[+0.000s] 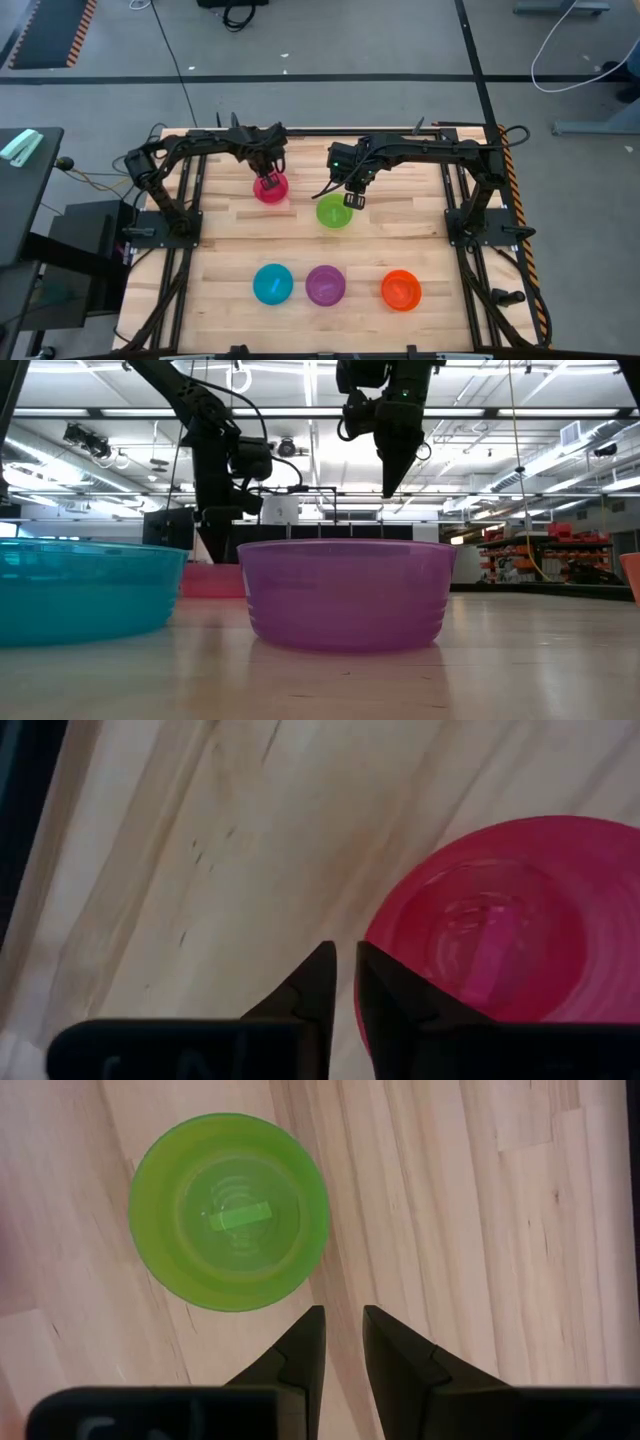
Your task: Nest bowls inside each other
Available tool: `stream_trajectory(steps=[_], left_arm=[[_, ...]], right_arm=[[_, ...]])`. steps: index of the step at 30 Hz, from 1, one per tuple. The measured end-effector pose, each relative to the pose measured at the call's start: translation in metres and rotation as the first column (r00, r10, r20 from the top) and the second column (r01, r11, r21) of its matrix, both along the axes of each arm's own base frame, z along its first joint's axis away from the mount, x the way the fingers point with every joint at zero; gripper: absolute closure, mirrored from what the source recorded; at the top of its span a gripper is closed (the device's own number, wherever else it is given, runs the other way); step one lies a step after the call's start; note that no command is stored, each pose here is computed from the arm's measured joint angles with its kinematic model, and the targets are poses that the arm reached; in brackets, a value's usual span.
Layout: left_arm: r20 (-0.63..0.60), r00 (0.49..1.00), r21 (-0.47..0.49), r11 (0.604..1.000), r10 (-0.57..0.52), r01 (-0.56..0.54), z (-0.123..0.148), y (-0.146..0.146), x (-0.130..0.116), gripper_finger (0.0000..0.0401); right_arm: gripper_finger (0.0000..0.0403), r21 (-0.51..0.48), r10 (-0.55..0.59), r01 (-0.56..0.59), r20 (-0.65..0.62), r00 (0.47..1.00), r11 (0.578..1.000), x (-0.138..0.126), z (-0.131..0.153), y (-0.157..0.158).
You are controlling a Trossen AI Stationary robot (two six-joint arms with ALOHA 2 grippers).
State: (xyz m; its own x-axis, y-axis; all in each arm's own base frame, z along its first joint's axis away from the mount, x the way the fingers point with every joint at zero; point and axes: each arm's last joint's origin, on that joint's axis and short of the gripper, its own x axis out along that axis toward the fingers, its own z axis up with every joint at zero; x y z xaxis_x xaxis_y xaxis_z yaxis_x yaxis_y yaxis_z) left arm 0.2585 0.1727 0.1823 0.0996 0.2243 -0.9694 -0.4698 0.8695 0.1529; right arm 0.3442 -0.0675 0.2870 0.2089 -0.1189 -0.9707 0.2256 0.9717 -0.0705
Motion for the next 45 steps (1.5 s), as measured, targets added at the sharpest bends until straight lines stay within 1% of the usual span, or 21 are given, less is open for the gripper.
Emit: stream_trajectory(steps=[5, 10, 22, 27, 32, 35, 41, 45], left_arm=[[0.022, 1.000, -0.037, 0.999, -0.009, 0.010, 0.000, -0.001, 0.001, 0.0332], [0.023, 1.000, -0.039, 0.999, -0.012, 0.013, 0.000, -0.002, 0.001, 0.0322], [0.046, 0.998, -0.084, 0.996, -0.033, 0.037, 0.000, -0.007, 0.003, 0.0326], [0.043, 0.998, -0.087, 0.995, -0.050, 0.053, 0.000, -0.011, 0.006, 0.0322], [0.031, 0.998, -0.097, 0.993, -0.058, 0.061, -0.001, -0.014, 0.006, 0.0326], [0.016, 0.998, -0.107, 0.992, -0.058, 0.060, 0.004, -0.014, 0.006, 0.0331], [0.035, 0.998, -0.097, 0.993, -0.058, 0.061, 0.018, -0.011, 0.012, 0.0331], [0.052, 0.996, -0.121, 0.989, -0.075, 0.081, 0.018, -0.016, 0.014, 0.0333]], right_arm=[[0.0324, 0.000, 0.000, 0.000, 0.000, 1.000, 1.000, 0.000, 0.000, 0.000], [0.0324, 0.000, 0.001, -0.001, 0.000, 1.000, 1.000, 0.000, 0.000, 0.000], [0.0324, -0.002, 0.008, -0.008, -0.001, 1.000, 1.000, 0.000, 0.000, 0.000], [0.0324, -0.002, 0.008, -0.008, 0.000, 1.000, 1.000, 0.000, 0.000, 0.000], [0.0324, -0.005, 0.016, -0.016, 0.003, 1.000, 1.000, 0.000, 0.000, 0.000], [0.0324, -0.007, 0.020, -0.020, 0.011, 1.000, 1.000, 0.001, 0.000, 0.000], [0.0324, -0.009, 0.020, -0.020, 0.016, 1.000, 1.000, 0.002, 0.000, -0.001], [0.0324, -0.009, 0.021, -0.020, 0.015, 1.000, 1.000, 0.002, 0.000, -0.001]])
